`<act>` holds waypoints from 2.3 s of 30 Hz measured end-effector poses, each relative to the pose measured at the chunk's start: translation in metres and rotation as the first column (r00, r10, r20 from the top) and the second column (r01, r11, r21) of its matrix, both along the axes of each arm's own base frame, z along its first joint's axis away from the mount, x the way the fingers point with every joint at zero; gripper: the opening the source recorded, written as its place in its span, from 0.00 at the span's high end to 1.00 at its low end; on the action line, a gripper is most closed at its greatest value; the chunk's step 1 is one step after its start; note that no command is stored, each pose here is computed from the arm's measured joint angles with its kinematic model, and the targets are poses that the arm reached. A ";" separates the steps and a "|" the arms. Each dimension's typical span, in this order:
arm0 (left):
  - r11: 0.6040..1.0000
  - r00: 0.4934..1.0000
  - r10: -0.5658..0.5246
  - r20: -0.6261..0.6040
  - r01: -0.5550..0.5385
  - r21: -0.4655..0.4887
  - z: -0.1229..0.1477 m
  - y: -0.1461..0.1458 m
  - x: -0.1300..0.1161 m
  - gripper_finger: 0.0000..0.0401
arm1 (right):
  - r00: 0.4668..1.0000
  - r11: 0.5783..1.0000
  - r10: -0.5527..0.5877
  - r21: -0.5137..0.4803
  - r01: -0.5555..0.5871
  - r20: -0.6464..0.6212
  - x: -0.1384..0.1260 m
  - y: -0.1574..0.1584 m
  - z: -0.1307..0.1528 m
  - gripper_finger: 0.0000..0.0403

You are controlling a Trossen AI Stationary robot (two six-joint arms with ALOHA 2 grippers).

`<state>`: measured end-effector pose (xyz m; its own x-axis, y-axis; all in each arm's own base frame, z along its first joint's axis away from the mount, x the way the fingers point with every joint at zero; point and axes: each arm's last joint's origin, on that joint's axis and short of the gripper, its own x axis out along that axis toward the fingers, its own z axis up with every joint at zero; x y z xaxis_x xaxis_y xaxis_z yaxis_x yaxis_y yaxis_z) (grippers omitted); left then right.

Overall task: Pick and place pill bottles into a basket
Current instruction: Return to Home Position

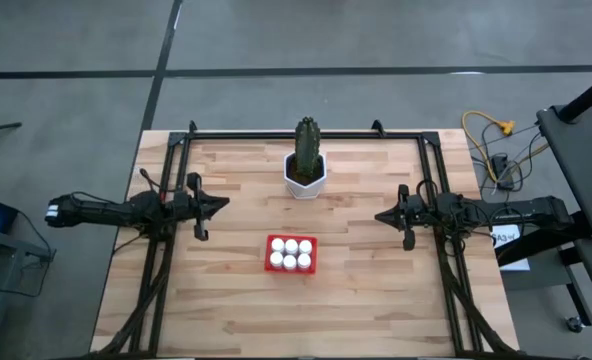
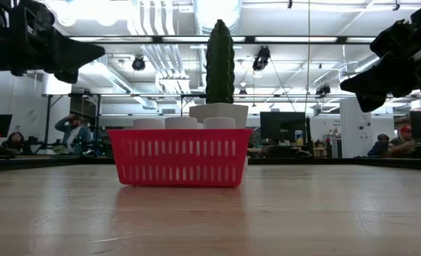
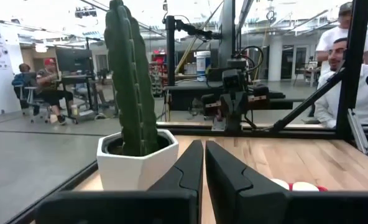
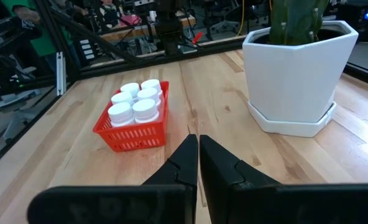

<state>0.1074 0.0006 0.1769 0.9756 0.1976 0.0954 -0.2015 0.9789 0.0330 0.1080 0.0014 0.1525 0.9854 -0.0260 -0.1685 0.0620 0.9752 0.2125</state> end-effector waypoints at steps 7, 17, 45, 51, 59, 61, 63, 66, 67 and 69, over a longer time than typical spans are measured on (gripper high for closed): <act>1.000 1.000 0.001 -0.021 -0.001 0.014 -0.002 0.000 0.002 1.00 | 1.000 1.000 0.000 0.000 0.000 0.000 0.000 0.000 0.000 0.98; 1.000 0.999 0.002 -0.045 -0.002 0.008 -0.004 0.000 0.002 1.00 | 1.000 1.000 0.000 0.001 0.000 0.000 0.000 0.000 0.000 0.98; 0.996 0.979 0.002 -0.205 0.016 0.088 -0.019 0.000 0.001 1.00 | 1.000 1.000 0.000 0.001 0.000 0.000 0.000 0.000 0.000 0.98; 0.996 0.979 0.002 -0.205 0.016 0.089 -0.019 0.000 0.001 1.00 | 1.000 1.000 0.000 0.000 0.000 0.000 0.000 0.000 0.000 0.98; 0.996 0.978 0.003 -0.207 0.016 0.089 -0.019 0.000 0.001 1.00 | 1.000 1.000 0.000 0.001 0.000 0.000 0.000 0.000 0.000 0.98; 0.996 0.978 0.003 -0.207 0.016 0.089 -0.019 0.000 0.001 1.00 | 1.000 1.000 0.000 0.000 0.000 0.000 0.000 0.000 0.000 0.98; 0.996 0.978 0.003 -0.206 0.016 0.089 -0.019 0.000 0.001 1.00 | 1.000 1.000 0.000 0.001 0.000 0.000 0.000 0.000 0.000 0.98; 0.996 0.978 0.003 -0.206 0.015 0.089 -0.019 0.000 0.001 1.00 | 1.000 1.000 0.000 0.000 0.000 0.000 0.000 0.000 0.000 0.98; 0.996 0.978 0.003 -0.206 0.016 0.089 -0.019 0.000 0.001 1.00 | 1.000 1.000 0.000 0.001 0.000 0.000 0.000 0.000 0.000 0.98; 0.996 0.978 0.003 -0.206 0.015 0.089 -0.019 0.000 0.001 1.00 | 1.000 1.000 0.000 0.000 0.000 0.000 0.000 0.000 0.000 0.98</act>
<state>0.1080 0.0004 0.1582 0.9773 0.1914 -0.0907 -0.1753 0.9714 0.1605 0.1080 0.0015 0.1525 0.9854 -0.0256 -0.1685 0.0616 0.9753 0.2121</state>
